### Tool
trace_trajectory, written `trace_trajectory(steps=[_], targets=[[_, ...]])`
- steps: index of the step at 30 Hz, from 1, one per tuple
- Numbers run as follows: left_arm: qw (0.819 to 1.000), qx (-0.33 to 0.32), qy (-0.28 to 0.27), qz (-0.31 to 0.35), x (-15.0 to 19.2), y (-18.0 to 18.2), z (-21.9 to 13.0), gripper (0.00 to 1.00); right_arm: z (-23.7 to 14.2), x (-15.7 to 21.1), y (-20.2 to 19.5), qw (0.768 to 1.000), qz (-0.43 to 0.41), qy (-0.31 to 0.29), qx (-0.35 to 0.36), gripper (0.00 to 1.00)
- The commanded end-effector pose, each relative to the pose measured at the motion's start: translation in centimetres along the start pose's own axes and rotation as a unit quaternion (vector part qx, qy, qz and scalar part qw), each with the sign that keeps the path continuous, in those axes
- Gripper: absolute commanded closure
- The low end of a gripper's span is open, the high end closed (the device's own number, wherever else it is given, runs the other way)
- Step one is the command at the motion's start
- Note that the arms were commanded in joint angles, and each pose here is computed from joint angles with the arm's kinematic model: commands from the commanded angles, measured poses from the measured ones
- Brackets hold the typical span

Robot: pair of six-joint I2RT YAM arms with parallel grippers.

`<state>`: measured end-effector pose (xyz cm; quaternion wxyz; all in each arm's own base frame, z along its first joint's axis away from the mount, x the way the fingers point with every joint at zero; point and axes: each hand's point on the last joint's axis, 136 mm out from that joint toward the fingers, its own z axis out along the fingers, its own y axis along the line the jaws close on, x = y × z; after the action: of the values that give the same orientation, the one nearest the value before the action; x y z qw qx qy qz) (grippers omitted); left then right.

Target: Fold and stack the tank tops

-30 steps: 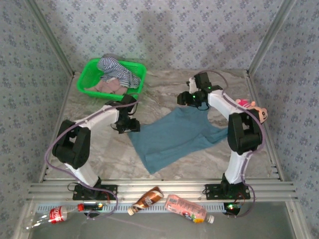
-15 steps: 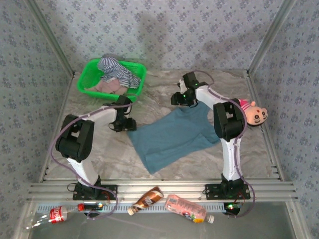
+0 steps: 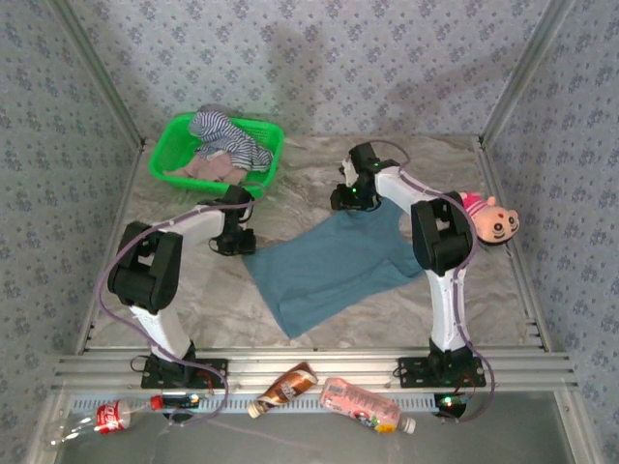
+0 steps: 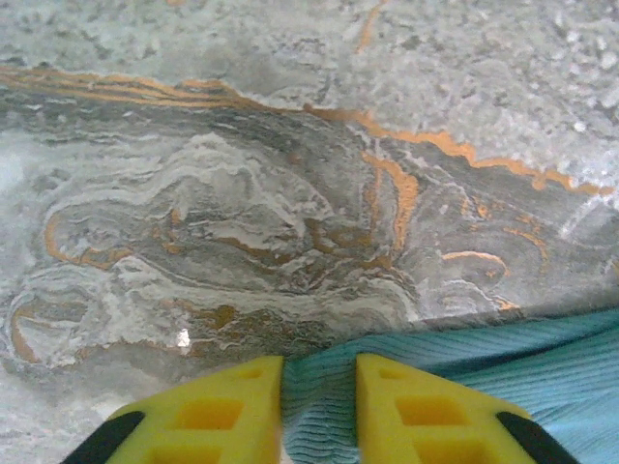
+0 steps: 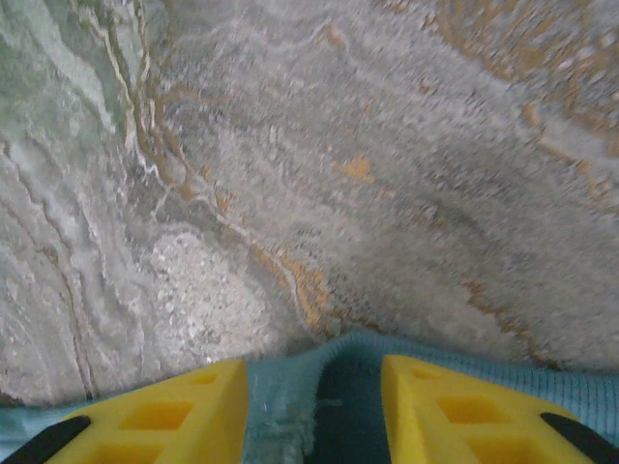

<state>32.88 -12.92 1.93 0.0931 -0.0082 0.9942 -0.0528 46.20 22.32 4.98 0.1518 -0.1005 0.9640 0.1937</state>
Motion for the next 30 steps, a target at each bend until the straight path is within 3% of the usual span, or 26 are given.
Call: trace_trajectory(steps=[1,6,12,20,30], targets=[[0.999,0.034,0.023,0.014,0.6,-1.7,1.4,0.8,0.9,1.9,-0.2,0.999,-0.004,0.048,0.0,0.62],[0.999,0.035,0.025,0.015,0.4,-1.8,1.0,0.88,0.9,1.8,0.0,0.999,-0.004,0.047,-0.005,0.67],[0.999,0.039,0.02,0.013,-0.5,-2.2,-0.2,0.98,0.9,-0.1,1.0,0.999,0.0,0.012,-0.033,0.86],[0.998,0.053,0.021,-0.002,-0.3,-2.7,-2.3,1.0,-0.8,-3.1,1.0,0.995,-0.021,-0.068,-0.073,0.89],[0.996,0.075,0.025,-0.036,1.7,-2.9,-5.0,1.0,-2.1,-2.7,-0.1,0.989,-0.022,-0.108,-0.1,0.89]])
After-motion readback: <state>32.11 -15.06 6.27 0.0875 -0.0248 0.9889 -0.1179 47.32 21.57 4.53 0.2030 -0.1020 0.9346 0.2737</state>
